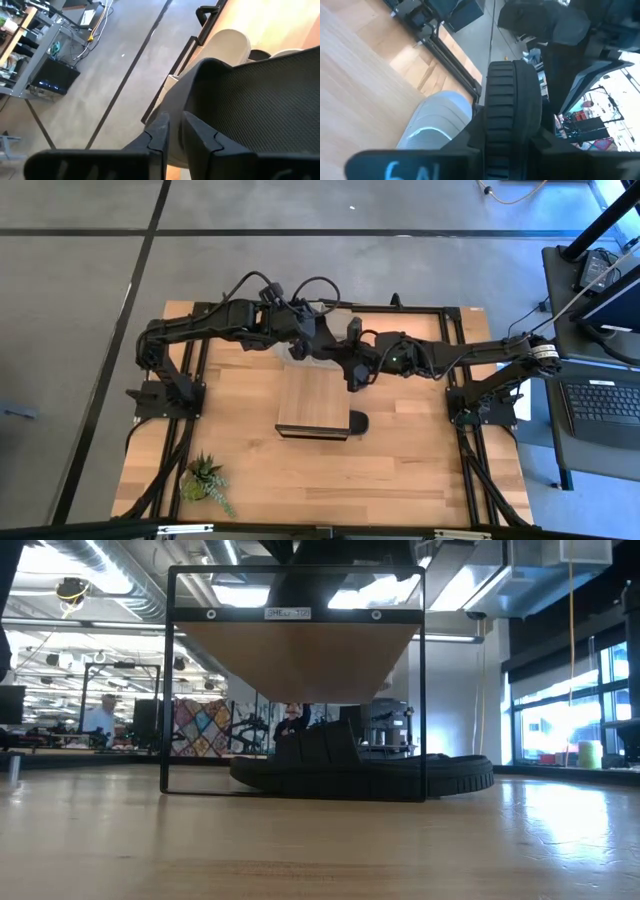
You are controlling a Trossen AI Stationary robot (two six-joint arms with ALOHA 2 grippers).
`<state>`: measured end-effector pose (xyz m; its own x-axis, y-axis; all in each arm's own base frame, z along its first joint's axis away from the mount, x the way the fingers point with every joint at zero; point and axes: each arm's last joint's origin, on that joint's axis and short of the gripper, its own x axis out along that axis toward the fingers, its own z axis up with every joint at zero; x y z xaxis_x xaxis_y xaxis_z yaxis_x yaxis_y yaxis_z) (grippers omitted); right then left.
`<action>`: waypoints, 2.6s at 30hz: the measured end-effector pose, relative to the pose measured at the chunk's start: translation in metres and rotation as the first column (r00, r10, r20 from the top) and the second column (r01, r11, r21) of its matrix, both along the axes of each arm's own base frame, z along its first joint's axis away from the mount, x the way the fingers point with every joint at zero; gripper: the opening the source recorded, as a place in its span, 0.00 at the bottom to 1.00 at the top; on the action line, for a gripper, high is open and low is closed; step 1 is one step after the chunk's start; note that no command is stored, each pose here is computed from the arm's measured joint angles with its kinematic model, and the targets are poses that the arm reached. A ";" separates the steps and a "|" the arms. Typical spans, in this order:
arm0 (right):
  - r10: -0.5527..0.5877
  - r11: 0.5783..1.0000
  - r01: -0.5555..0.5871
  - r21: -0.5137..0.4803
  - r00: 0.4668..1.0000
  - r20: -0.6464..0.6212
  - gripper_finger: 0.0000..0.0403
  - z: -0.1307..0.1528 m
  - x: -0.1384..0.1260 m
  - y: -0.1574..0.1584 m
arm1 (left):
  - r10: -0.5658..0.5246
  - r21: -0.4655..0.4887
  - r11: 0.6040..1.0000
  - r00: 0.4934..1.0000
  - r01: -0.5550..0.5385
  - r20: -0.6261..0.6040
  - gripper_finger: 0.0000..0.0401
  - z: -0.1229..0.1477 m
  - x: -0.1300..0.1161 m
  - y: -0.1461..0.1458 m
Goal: Pick and place slides into the shelf
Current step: Put the black slide under the shelf
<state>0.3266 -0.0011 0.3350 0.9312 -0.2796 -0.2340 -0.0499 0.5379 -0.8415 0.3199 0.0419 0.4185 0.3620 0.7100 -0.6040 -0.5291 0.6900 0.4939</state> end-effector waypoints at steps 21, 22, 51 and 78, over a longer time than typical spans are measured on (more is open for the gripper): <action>-0.133 0.991 0.133 -0.001 0.991 -0.013 0.15 0.009 -0.017 0.008 | 0.061 0.173 0.984 0.994 -0.045 -0.087 0.49 0.007 -0.011 0.003; -0.142 0.990 0.142 -0.005 0.990 -0.009 0.15 0.012 -0.021 0.011 | 0.066 0.176 0.983 0.995 -0.052 -0.078 0.49 0.009 -0.013 0.003; -0.267 0.905 0.284 0.317 0.959 -0.099 0.15 0.035 -0.171 0.070 | 0.047 0.067 0.996 0.975 -0.063 0.217 0.49 -0.066 -0.125 0.004; 0.026 0.749 0.231 0.621 0.927 -0.375 0.15 -0.077 -0.178 0.116 | 0.048 0.071 0.995 0.977 -0.064 0.208 0.49 -0.073 -0.119 0.004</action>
<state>0.1486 0.1148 0.2576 0.7287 -0.0304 -0.6841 -0.1723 0.9587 -0.2261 0.2007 0.0463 0.3450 0.4313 0.7738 -0.4638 -0.6617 0.6208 0.4205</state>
